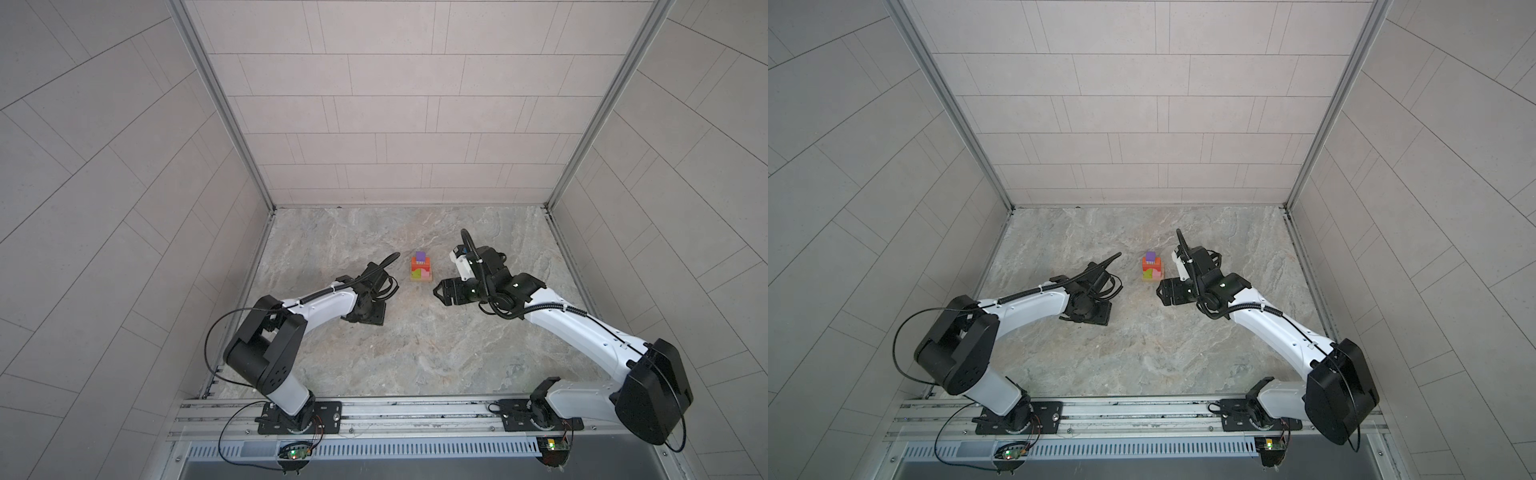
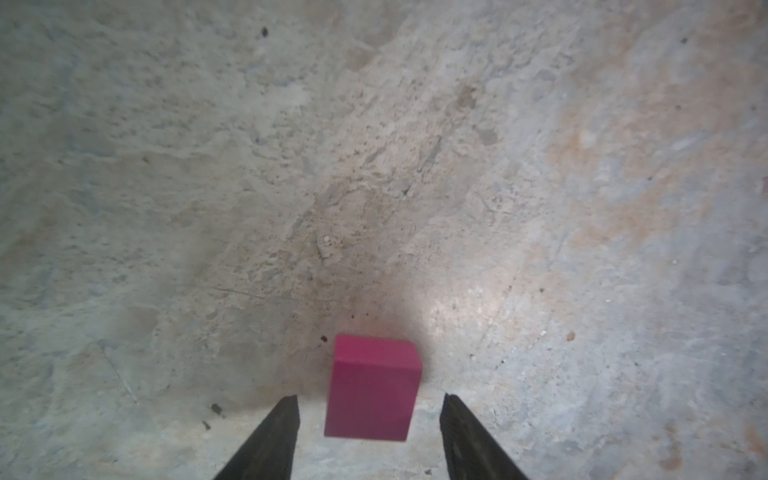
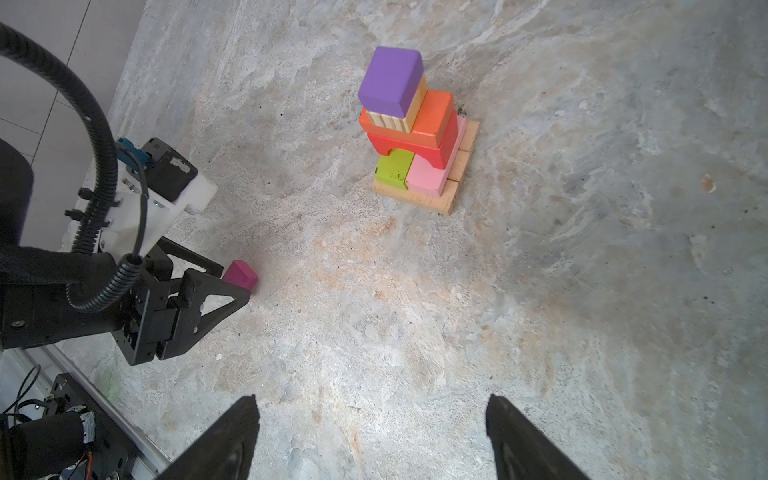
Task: Build the wood block tower
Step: 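Close the left gripper on the magenta cube while the right gripper draws back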
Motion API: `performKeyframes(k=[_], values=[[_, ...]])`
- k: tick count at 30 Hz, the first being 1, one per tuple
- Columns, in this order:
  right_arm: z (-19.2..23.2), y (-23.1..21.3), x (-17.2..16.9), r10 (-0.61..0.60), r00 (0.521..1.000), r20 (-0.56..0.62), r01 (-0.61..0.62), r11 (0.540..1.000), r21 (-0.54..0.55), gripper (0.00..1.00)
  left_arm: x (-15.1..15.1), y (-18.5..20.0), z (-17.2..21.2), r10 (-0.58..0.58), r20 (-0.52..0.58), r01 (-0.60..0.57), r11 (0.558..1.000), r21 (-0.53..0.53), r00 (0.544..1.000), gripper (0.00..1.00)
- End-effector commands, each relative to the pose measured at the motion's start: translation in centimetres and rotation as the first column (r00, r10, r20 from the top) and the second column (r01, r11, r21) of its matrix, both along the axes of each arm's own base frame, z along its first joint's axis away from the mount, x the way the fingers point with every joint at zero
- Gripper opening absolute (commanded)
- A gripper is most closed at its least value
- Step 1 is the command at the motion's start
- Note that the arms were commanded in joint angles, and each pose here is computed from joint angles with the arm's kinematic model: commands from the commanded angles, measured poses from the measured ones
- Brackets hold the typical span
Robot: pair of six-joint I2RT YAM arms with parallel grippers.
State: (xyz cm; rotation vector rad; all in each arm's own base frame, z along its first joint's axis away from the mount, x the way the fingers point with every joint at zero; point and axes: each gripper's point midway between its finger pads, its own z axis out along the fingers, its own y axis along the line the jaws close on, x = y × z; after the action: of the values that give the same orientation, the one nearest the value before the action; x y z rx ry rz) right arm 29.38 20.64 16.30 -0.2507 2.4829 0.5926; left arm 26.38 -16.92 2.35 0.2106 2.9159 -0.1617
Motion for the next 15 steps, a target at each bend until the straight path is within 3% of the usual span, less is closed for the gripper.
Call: performKeyframes(k=[1,11,15], values=[[0.4,-0.6,-0.23,-0.012,1.0,0.012,0.012,1.0,0.001,0.86,0.74,-0.46,0.48,-0.012,0.026,0.012,1.0,0.008,1.0,0.59],[0.13,-0.93,-0.31,-0.021,1.0,0.001,0.021,1.0,0.003,0.86,0.81,-0.63,0.11,-0.015,0.025,0.014,1.0,0.028,1.0,0.47],[0.15,-1.29,-0.38,-0.031,1.0,0.001,0.031,1.0,0.0,0.86,1.06,-1.08,0.34,-0.018,0.03,0.017,1.0,0.019,0.999,0.38]])
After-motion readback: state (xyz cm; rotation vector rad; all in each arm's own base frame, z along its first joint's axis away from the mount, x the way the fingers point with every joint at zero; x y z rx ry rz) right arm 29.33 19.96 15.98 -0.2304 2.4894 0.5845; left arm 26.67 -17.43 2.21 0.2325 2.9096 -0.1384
